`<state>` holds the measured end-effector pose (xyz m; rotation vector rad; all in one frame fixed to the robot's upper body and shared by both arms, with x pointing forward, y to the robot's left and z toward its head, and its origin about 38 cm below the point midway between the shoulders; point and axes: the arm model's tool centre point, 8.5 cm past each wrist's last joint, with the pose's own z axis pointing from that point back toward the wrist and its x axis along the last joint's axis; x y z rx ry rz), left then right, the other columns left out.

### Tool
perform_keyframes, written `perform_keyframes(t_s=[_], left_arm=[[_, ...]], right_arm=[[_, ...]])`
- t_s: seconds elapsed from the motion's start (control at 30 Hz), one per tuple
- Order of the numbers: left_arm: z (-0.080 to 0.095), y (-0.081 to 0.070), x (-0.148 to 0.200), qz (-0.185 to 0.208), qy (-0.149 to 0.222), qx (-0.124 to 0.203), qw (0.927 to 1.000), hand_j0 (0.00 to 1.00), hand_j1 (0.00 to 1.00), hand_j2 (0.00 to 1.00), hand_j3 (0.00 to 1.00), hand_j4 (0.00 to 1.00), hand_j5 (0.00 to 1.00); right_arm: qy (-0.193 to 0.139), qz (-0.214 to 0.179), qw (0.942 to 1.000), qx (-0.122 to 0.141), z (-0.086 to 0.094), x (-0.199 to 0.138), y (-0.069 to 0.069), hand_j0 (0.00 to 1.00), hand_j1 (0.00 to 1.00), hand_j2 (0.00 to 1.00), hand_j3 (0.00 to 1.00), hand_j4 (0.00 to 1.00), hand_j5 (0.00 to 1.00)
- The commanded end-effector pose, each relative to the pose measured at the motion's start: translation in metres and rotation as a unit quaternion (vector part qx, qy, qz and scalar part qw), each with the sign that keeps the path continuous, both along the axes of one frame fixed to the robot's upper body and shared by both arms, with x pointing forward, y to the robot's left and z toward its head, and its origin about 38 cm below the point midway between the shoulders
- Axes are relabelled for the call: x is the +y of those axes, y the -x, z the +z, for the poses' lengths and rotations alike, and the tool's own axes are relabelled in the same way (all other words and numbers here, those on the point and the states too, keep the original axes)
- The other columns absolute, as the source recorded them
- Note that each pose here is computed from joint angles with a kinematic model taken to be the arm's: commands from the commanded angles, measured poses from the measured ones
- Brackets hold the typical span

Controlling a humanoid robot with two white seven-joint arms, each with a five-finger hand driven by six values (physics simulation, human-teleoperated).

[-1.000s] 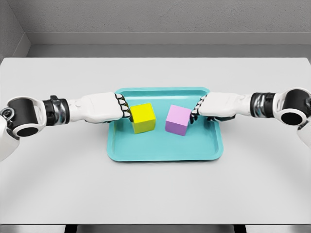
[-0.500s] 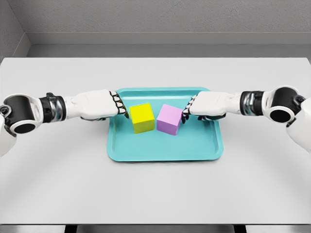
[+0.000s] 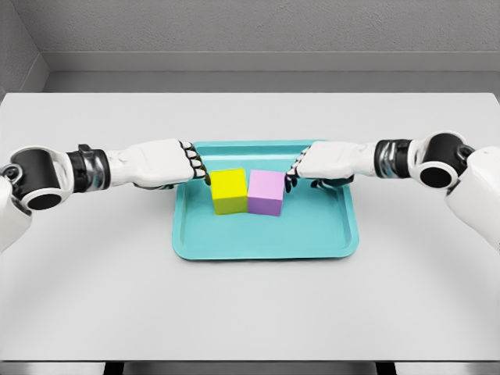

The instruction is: Push two cubes

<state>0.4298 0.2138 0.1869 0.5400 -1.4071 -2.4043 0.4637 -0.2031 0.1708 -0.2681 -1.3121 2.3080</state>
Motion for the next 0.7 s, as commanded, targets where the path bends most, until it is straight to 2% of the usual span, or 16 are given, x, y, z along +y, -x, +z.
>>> perform_keyframes(t_s=[0.0,0.33,0.47,0.53,0.67], left_arm=[[0.000,0.000,-0.002,-0.001,0.004,0.001,1.0000,0.75,0.75,0.75,0.75,0.75,0.75],[-0.001,-0.007,0.006,0.014,0.002,0.004,0.9999,0.78,0.78,0.78,0.78,0.78,0.78],[0.002,-0.009,0.012,0.020,0.004,0.003,0.9998,0.78,0.78,0.78,0.78,0.78,0.78],[0.007,-0.018,0.027,0.041,-0.001,0.002,0.9991,0.78,0.78,0.78,0.78,0.78,0.78],[0.011,-0.023,0.037,0.055,-0.002,-0.001,0.9985,0.79,0.79,0.79,0.79,0.79,0.79]], right_arm=[[-0.002,-0.004,1.0000,0.006,-0.004,0.002,-0.002,0.60,0.60,0.60,0.60,0.60,0.60],[0.002,-0.013,0.9999,0.007,-0.005,-0.005,-0.005,0.60,0.60,0.60,0.60,0.60,0.60],[0.004,-0.020,0.9998,0.007,-0.004,-0.007,-0.010,0.60,0.60,0.60,0.60,0.60,0.60],[-0.001,-0.015,0.9999,0.008,-0.004,0.000,-0.010,0.60,0.60,0.60,0.60,0.60,0.60],[-0.004,-0.011,0.9999,0.008,-0.004,0.005,-0.010,0.60,0.60,0.60,0.60,0.60,0.60]])
